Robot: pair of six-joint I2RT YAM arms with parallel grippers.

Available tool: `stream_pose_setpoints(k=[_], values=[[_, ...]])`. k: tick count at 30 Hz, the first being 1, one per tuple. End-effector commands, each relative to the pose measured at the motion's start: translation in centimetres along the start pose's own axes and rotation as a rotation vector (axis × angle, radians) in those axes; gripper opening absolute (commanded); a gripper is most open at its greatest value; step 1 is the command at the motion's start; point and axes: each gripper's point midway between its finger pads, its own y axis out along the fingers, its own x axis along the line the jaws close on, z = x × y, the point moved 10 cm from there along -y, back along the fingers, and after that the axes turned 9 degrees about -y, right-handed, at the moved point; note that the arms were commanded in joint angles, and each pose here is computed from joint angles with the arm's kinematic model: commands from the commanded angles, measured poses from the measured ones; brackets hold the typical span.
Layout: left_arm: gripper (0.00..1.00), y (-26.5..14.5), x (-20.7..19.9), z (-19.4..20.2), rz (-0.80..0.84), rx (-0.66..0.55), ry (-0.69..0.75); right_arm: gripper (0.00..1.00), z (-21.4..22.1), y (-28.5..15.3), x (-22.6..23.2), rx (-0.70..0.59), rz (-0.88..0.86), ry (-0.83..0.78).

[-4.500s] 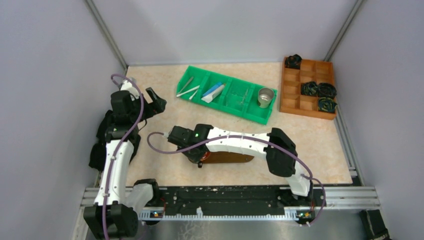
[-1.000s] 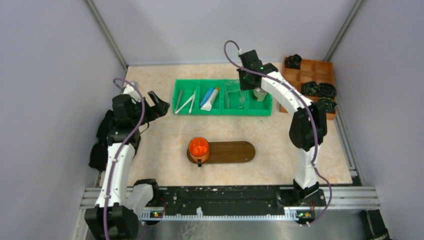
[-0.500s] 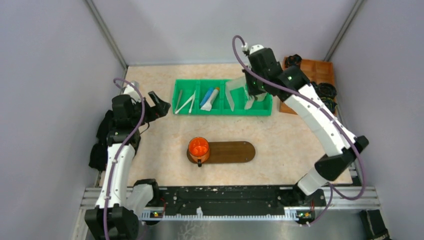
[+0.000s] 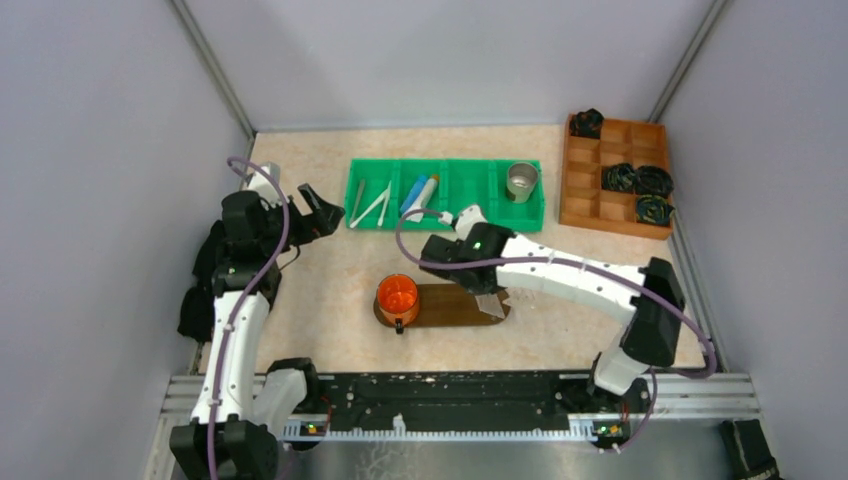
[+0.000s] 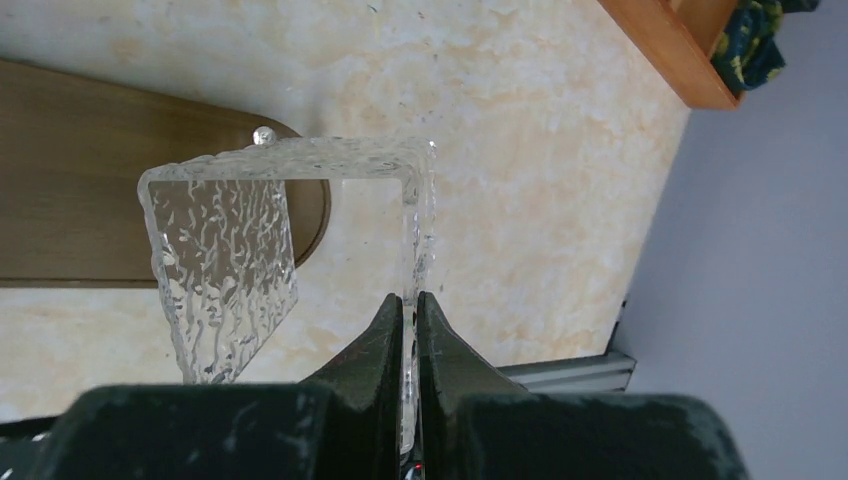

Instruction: Prepare toiletry sets of a toothbrush and toothpaste on the tray

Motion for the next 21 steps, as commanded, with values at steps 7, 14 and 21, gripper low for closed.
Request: stream_pose_setpoints(k=[7, 14, 21], values=[[0.99, -0.8, -0.5, -0.1, 0.034, -0.013, 0.021, 0.0, 0.3, 1.6, 2.7, -0.144, 0.319, 0.095], [0.99, -0.8, -0.4, -0.1, 0.03, -0.017, 0.02, 0.0, -1.1, 2.2, 5.5, -0.16, 0.34, 0.037], [0.99, -0.7, -0.3, -0.1, 0.025, -0.018, 0.022, 0.0, -1.5, 1.8, 7.5, -0.174, 0.318, -0.003]])
